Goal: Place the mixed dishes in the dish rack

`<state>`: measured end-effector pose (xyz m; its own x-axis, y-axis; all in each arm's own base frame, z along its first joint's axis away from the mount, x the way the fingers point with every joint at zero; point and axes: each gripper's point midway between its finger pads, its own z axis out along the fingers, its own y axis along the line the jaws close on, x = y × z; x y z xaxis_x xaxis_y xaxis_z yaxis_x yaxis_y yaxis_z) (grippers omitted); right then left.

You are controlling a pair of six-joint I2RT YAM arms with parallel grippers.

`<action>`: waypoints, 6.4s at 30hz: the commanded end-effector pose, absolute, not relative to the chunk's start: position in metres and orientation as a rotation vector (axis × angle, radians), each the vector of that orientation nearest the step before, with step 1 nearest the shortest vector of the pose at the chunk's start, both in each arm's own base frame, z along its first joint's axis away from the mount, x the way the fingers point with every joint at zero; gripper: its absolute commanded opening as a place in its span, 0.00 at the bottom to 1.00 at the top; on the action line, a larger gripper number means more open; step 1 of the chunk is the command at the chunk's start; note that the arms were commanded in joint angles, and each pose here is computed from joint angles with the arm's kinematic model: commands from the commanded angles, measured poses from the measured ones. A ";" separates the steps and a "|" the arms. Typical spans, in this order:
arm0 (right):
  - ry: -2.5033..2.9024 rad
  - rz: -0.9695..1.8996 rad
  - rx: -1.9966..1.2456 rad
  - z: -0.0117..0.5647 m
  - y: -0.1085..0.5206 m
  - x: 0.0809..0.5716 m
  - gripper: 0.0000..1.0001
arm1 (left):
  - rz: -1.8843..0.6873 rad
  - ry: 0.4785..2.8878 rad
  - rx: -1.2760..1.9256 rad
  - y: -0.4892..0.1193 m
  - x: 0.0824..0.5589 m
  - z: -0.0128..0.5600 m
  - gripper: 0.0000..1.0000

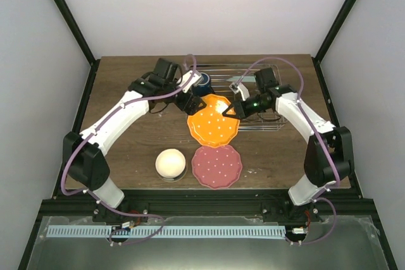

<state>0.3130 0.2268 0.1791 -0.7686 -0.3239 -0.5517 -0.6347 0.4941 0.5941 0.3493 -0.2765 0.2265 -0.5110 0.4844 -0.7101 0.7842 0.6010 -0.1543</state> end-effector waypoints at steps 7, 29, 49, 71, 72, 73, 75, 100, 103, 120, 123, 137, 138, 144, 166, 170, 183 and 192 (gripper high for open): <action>2.047 0.964 -0.890 0.287 0.235 0.361 0.01 | -0.632 2.088 0.816 -0.245 0.381 0.301 1.00; 1.415 -0.308 -1.151 0.404 0.142 0.371 0.01 | -0.664 2.190 0.705 -0.216 0.391 0.287 1.00; 1.527 -0.731 -1.384 0.320 0.101 0.399 0.01 | -0.676 2.213 0.685 -0.218 0.402 0.272 1.00; 1.405 -0.846 -1.442 0.313 0.112 0.415 0.01 | -0.668 2.230 0.671 -0.217 0.411 0.264 1.00; 1.398 -0.851 -1.439 0.316 0.111 0.415 0.01 | -0.670 2.231 0.670 -0.217 0.411 0.263 1.00; 1.393 -0.854 -1.440 0.319 0.111 0.414 0.01 | -0.668 2.231 0.671 -0.217 0.411 0.263 1.00; 1.395 -0.860 -1.439 0.323 0.110 0.413 0.01 | -0.667 2.230 0.669 -0.216 0.412 0.263 1.00; 1.335 -0.812 -1.549 0.267 0.133 0.407 0.01 | -0.669 2.250 0.664 -0.215 0.411 0.256 1.00; 1.331 -0.794 -1.568 0.258 0.139 0.408 0.01 | -0.670 2.249 0.662 -0.215 0.412 0.255 1.00; 1.417 -0.803 -1.595 0.218 0.136 0.422 0.16 | -0.687 2.257 0.670 -0.214 0.410 0.250 1.00; 1.443 -0.795 -1.590 0.215 0.135 0.422 0.28 | -0.719 2.265 0.679 -0.217 0.406 0.247 1.00; 1.543 -0.709 -1.582 0.206 0.131 0.404 0.69 | -0.773 2.278 0.703 -0.219 0.391 0.241 1.00; 1.545 -0.702 -1.588 0.205 0.132 0.401 0.72 | -0.775 2.285 0.703 -0.219 0.390 0.239 1.00; 1.536 -0.612 -1.586 0.204 0.147 0.378 0.81 | -0.729 2.291 0.732 -0.220 0.379 0.236 1.00; 1.967 0.005 -0.367 0.327 0.161 0.453 1.00 | -0.493 2.586 1.072 -0.249 0.267 0.147 0.88; 1.991 0.037 -0.279 0.334 0.152 0.459 1.00 | -0.454 2.614 1.086 -0.245 0.257 0.133 0.82; 2.027 0.070 -0.269 0.340 0.151 0.449 1.00 | -0.351 2.578 1.266 -0.264 0.239 0.088 0.84; 2.009 0.110 -0.284 0.351 0.153 0.438 1.00 | -0.396 2.611 1.295 -0.276 0.235 0.055 0.86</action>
